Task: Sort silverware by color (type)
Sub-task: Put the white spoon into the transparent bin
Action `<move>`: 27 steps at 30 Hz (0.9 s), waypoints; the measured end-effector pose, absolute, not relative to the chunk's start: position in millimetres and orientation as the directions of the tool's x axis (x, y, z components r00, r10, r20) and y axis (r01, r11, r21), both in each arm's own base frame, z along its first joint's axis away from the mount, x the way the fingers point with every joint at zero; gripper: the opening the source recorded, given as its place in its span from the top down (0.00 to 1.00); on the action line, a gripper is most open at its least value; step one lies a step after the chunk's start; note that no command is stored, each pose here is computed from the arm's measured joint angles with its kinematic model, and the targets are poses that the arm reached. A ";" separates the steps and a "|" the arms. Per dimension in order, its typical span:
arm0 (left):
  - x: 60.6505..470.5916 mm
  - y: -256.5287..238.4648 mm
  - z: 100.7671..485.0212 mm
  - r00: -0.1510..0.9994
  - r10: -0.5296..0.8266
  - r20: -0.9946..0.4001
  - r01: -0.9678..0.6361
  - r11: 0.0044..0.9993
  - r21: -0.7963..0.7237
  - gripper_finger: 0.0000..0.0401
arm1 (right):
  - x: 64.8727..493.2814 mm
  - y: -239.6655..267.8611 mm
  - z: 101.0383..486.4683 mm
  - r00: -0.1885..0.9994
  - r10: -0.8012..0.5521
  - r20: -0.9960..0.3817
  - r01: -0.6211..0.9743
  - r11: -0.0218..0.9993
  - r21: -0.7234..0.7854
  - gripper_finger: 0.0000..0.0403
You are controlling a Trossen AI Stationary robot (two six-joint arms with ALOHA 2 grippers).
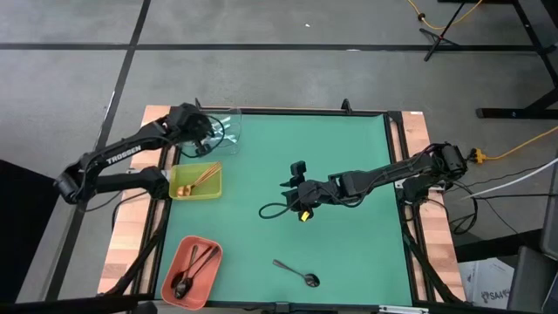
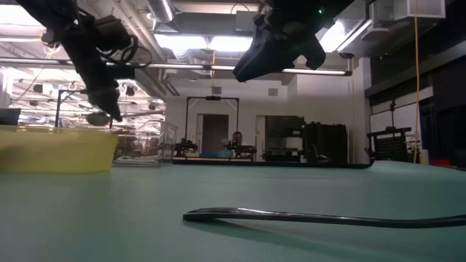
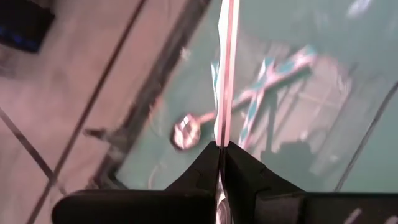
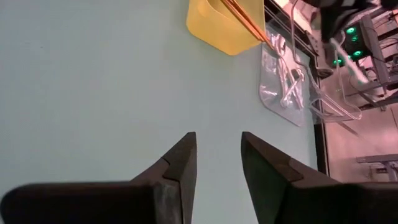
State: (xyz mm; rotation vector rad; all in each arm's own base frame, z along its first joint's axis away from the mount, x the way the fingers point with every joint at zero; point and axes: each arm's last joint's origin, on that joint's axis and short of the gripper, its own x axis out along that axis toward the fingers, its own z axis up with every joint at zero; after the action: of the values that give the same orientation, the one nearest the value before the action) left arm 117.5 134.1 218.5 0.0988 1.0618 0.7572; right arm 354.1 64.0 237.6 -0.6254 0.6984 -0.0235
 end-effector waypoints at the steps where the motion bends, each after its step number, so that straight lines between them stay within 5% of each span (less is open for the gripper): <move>1: 116.8 134.7 216.3 0.249 0.594 -0.765 -0.511 0.752 0.417 0.97 | 354.1 64.0 237.6 0.773 -0.223 -0.594 -0.183 0.818 -0.545 0.71; 27: 122.0 174.3 165.9 0.077 0.467 -0.881 -0.298 0.854 0.426 0.97 | 354.2 64.0 237.5 0.773 -0.222 -0.594 -0.183 0.818 -0.545 0.71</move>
State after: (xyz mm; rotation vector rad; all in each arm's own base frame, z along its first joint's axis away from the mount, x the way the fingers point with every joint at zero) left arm 122.0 174.3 165.9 0.1480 1.3800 0.5763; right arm 354.2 64.0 237.5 -0.6254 0.6980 -0.0228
